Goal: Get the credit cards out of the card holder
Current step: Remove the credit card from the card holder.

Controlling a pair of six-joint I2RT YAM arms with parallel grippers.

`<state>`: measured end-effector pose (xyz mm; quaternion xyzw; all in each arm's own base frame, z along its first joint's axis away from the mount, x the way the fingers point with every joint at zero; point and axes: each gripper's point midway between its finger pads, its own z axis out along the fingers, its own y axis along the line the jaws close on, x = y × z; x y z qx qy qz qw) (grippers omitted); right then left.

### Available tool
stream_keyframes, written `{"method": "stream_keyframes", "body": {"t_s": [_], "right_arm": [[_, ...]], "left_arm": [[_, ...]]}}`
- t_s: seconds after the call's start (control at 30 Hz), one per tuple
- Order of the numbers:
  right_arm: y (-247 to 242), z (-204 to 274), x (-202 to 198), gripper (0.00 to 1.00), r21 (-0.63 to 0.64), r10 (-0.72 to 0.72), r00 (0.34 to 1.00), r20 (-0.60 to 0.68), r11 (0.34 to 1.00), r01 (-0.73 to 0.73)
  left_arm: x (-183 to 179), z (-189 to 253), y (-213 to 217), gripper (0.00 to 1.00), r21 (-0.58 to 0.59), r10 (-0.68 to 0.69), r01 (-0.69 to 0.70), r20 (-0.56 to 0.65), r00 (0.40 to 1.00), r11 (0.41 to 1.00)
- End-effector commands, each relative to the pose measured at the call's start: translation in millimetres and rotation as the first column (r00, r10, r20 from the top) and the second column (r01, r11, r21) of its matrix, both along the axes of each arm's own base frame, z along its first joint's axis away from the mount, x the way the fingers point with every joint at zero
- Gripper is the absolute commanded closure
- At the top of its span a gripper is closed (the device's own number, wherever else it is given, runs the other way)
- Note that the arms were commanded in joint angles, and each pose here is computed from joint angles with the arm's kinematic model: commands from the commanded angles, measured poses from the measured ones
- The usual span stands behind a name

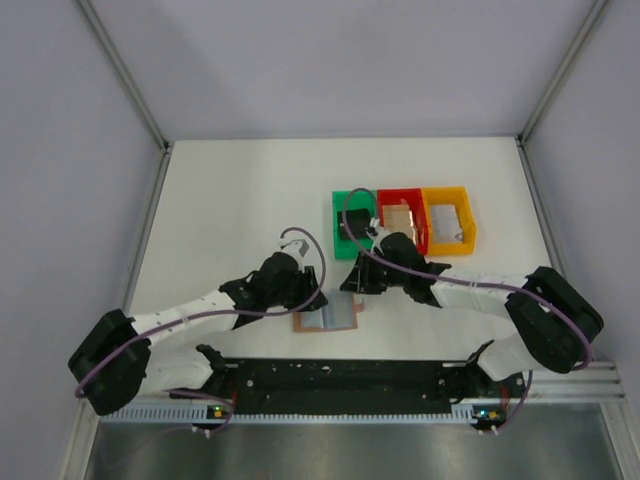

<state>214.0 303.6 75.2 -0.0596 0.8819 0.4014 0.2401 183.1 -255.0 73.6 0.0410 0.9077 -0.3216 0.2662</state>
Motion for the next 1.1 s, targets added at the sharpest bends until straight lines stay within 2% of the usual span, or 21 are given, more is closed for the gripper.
{"method": "stream_keyframes", "body": {"t_s": [0.0,0.37,0.6,0.9,1.07], "right_arm": [[8.9,-4.7,1.3,0.71,0.005,0.012,1.0,0.01,1.0,-0.012],[4.1,-23.7,0.5,0.75,-0.066,0.004,1.0,-0.028,0.998,-0.005],[7.4,-26.9,-2.9,0.79,-0.063,0.022,0.999,-0.041,0.998,-0.025],[9.8,-24.4,-3.8,0.84,-0.053,0.032,0.999,-0.038,0.998,-0.034],[10.5,-27.1,-6.7,0.86,-0.055,0.047,0.998,-0.051,0.997,-0.05]], "left_arm": [[5.8,-6.9,-6.7,0.6,-0.005,0.003,-0.002,0.007,1.0,1.0],[0.1,-35.0,-10.3,0.6,0.028,-0.011,0.012,-0.063,0.998,1.0],[-2.1,-44.9,-10.5,0.67,0.046,-0.008,0.012,-0.087,0.996,0.999],[-3.8,-51.6,-9.1,0.9,0.058,0.001,0.005,-0.105,0.994,0.998],[-3.7,-50.9,-8.6,0.92,0.055,0.006,0.0,-0.104,0.995,0.998]]}}
